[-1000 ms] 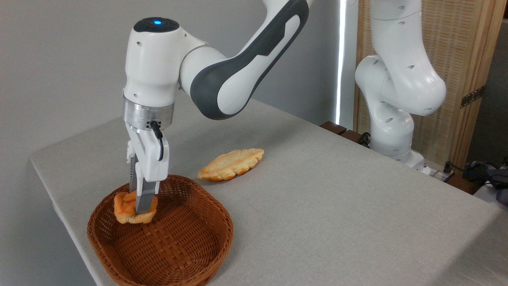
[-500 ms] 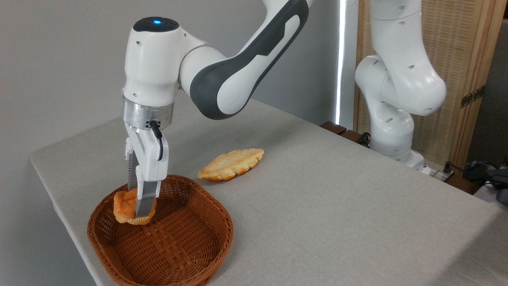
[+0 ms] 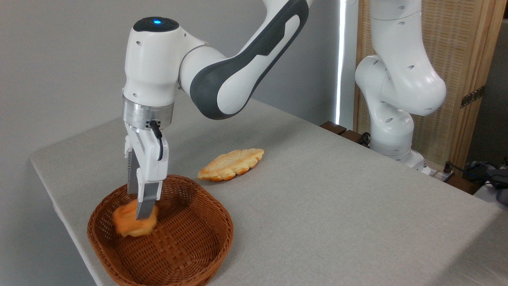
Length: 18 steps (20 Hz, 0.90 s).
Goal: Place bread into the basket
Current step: 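Lower the orange bun into the basket, then open the gripper and raise it away from the basket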
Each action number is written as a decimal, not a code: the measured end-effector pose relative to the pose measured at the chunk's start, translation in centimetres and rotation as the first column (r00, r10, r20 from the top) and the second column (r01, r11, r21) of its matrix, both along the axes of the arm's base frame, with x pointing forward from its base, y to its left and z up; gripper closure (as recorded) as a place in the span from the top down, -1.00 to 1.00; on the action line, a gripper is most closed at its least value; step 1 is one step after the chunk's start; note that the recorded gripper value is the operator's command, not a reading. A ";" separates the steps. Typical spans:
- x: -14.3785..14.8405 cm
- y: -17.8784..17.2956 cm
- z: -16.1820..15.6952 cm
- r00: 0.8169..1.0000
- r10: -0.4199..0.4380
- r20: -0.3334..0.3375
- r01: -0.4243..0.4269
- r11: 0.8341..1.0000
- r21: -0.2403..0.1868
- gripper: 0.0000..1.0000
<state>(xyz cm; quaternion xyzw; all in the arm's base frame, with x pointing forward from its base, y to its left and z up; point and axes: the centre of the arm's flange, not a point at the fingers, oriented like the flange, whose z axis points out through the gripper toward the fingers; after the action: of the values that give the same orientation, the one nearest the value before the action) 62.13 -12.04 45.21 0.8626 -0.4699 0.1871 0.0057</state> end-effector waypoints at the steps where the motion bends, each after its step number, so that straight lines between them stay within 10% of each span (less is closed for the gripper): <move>1: 0.0 0.0 0.0 1.000 0.000 0.000 0.000 1.000 0.000 0.99; 10: 0.0 0.1 1.0 1.000 0.015 0.006 -0.015 1.000 -0.008 1.00; 18: -3.4 2.6 6.7 0.988 0.064 -0.142 -0.066 0.998 -0.014 1.00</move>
<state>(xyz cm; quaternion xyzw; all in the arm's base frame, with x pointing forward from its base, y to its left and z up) 58.74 -9.43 51.95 0.8884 -0.4383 0.1300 0.0407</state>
